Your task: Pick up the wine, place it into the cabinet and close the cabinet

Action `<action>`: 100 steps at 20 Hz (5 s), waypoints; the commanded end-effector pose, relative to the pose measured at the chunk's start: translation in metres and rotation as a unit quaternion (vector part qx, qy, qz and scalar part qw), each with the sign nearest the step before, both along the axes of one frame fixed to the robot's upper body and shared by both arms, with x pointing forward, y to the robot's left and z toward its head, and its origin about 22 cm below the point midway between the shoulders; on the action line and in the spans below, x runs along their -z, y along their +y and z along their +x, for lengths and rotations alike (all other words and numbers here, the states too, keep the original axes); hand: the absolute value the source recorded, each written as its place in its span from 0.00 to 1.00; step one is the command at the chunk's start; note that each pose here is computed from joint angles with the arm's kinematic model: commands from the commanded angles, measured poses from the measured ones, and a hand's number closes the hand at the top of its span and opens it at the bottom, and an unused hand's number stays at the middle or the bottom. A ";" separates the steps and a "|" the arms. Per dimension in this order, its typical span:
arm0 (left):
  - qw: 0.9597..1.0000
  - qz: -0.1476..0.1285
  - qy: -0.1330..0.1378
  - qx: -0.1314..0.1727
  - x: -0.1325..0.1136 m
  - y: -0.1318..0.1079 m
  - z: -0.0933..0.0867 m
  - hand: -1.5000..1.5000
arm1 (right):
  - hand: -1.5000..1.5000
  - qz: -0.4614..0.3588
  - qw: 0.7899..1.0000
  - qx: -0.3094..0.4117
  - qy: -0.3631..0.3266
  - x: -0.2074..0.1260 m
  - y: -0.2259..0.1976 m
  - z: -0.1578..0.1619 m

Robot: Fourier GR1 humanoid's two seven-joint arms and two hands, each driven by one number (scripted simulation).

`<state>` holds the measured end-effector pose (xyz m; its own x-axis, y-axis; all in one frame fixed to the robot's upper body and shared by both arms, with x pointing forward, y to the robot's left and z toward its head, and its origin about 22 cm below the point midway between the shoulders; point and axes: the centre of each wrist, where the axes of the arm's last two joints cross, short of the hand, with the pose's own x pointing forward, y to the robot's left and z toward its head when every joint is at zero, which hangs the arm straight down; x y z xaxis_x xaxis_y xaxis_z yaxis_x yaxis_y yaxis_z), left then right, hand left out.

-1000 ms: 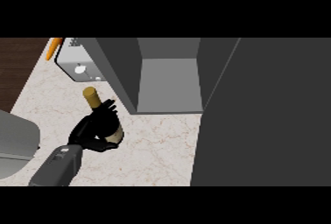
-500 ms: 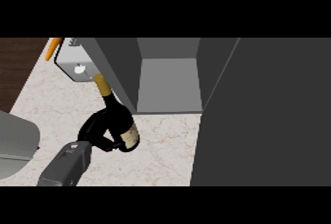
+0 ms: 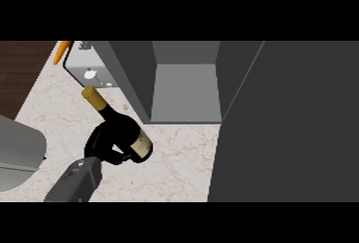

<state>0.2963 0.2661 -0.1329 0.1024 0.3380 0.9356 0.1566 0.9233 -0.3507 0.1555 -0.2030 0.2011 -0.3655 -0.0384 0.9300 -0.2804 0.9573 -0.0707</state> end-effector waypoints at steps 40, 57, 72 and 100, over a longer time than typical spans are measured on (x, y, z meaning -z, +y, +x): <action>0.990 -0.082 -0.026 -0.109 -0.063 -0.145 -0.051 1.00 | 0.00 0.005 1.000 -0.018 -0.001 0.008 -0.018 -0.006; 0.990 -0.068 -0.052 -0.111 -0.075 -0.167 0.014 1.00 | 0.00 0.006 1.000 -0.018 0.006 0.003 -0.013 -0.004; 0.984 -0.062 -0.057 -0.155 -0.097 -0.175 0.064 1.00 | 0.00 0.006 1.000 -0.022 0.000 0.013 -0.008 0.010; 0.984 -0.035 -0.025 -0.174 -0.150 -0.184 0.116 1.00 | 0.00 0.007 0.998 -0.063 -0.013 0.022 -0.001 0.030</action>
